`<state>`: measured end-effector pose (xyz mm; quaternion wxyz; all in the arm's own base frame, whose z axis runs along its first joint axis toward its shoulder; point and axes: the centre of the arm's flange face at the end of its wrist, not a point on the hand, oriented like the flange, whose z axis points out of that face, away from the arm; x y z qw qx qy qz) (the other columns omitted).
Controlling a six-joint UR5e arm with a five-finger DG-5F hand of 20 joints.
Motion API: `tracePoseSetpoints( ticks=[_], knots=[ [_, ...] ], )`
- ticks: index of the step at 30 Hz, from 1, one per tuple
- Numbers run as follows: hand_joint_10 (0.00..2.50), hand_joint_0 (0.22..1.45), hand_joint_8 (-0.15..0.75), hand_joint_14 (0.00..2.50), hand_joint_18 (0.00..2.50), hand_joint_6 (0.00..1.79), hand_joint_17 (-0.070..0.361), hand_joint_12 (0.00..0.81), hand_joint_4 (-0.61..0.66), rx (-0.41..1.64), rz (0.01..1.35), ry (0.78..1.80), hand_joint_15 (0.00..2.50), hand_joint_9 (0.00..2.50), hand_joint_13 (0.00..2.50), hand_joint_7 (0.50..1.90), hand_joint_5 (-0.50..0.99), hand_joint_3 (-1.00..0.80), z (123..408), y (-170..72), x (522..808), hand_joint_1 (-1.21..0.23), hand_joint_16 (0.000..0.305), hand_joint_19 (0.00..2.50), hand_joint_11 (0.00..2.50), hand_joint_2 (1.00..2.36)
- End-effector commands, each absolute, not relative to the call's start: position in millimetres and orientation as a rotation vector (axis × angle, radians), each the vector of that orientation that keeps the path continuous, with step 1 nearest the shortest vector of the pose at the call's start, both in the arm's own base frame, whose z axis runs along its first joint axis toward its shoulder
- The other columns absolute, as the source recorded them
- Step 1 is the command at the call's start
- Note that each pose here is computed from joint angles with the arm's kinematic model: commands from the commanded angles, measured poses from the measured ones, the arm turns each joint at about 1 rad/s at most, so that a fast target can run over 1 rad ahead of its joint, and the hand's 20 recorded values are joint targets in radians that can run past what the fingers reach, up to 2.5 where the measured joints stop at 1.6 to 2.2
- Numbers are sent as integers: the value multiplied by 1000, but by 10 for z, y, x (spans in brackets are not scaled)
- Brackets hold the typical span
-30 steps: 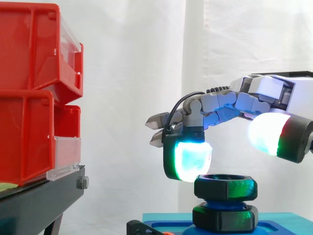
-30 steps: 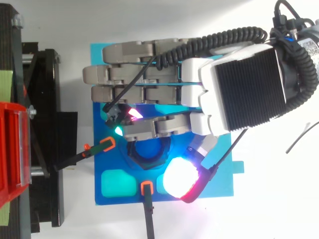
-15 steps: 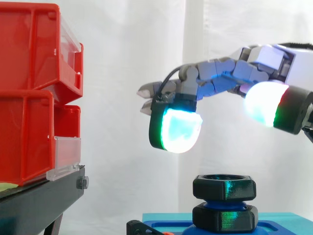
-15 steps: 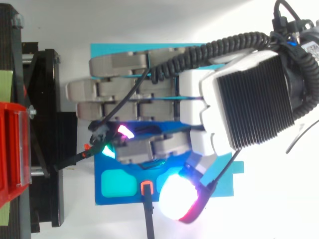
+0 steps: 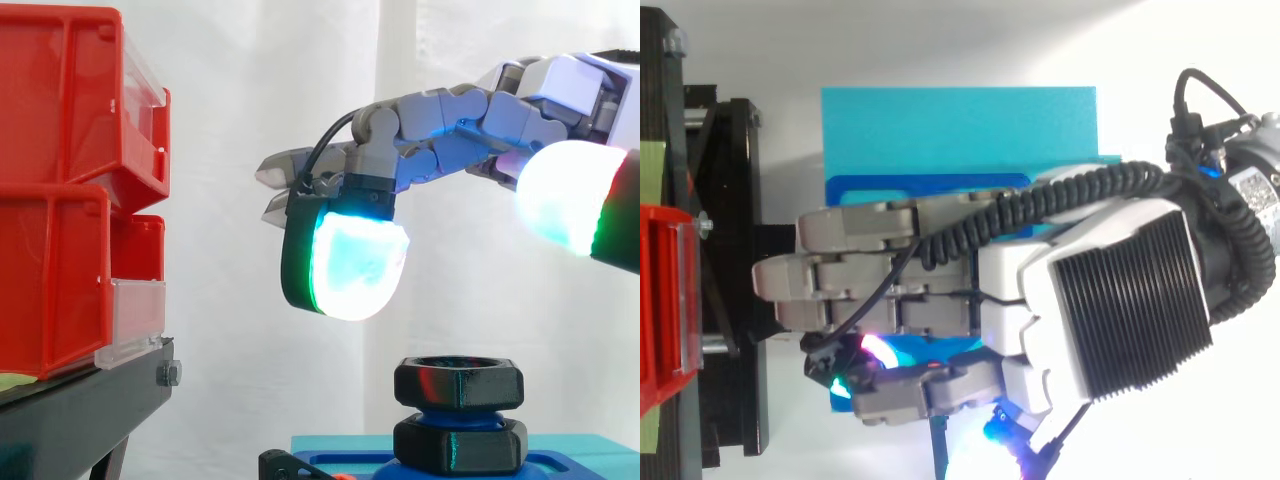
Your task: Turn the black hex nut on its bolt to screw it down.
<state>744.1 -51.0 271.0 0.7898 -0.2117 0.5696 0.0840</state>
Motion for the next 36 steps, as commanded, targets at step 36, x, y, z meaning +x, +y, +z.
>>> tracePoseSetpoints(
  ticks=[36],
  knots=[
    [0, 488, 288, 0, 324, 573, 124, 369, 190, -443, 177, 1283, 23, 736, 436, 1328, -40, -500, 2506, -686, 7541, -131, 55, 168, 6, 1000]
  ],
)
